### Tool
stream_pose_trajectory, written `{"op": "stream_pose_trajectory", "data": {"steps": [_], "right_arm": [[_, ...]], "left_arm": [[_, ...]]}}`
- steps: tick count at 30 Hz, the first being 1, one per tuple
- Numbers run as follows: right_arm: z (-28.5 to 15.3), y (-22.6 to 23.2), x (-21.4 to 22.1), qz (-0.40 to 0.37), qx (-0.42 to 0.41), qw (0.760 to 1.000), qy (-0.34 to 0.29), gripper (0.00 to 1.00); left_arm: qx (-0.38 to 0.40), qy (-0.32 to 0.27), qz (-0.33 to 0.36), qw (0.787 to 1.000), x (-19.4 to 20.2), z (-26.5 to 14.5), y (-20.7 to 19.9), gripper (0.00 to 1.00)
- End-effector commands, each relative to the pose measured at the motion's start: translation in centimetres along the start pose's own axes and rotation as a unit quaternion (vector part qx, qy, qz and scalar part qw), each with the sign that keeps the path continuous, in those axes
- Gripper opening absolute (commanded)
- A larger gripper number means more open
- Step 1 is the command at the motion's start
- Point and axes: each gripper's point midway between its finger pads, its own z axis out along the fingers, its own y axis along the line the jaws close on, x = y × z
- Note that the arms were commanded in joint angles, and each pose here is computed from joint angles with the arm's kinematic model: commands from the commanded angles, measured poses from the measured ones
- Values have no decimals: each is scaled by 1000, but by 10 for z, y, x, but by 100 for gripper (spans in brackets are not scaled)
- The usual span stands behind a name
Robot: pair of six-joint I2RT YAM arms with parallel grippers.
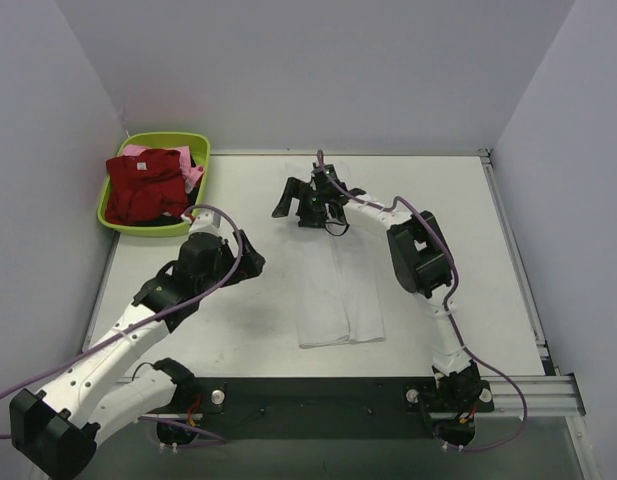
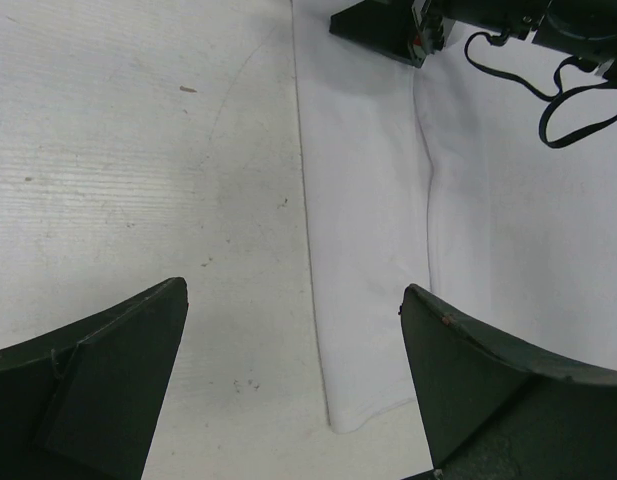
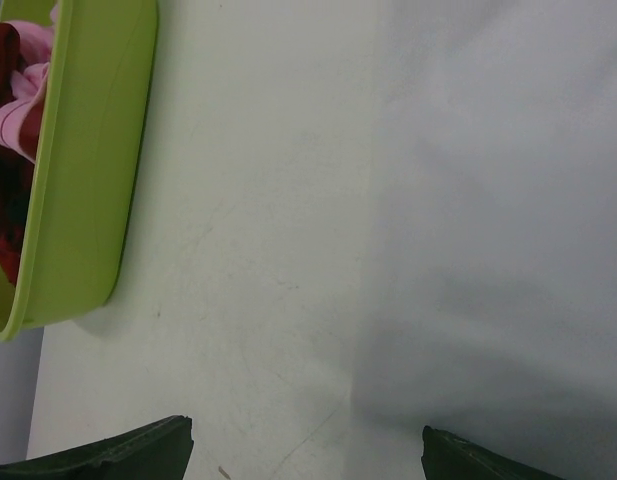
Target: Fold and stack the t-shirts
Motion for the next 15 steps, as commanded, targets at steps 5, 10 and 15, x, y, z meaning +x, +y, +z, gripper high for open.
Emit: {"op": "stream_pose_trajectory", "data": {"steps": [5,10,15], "right_arm": [[-58,44,-64,-42,-21,996,-82,100],[-150,52,-65,-99,21,987,-125,100],[-205,-19,-3,-100,145,979,-105,100]], "left_arm": [[-6,40,-11,999,35,24,14,97],[-13,74,-41,996,69,31,30,98],[26,133,-43,990,116,36,16,97]]}}
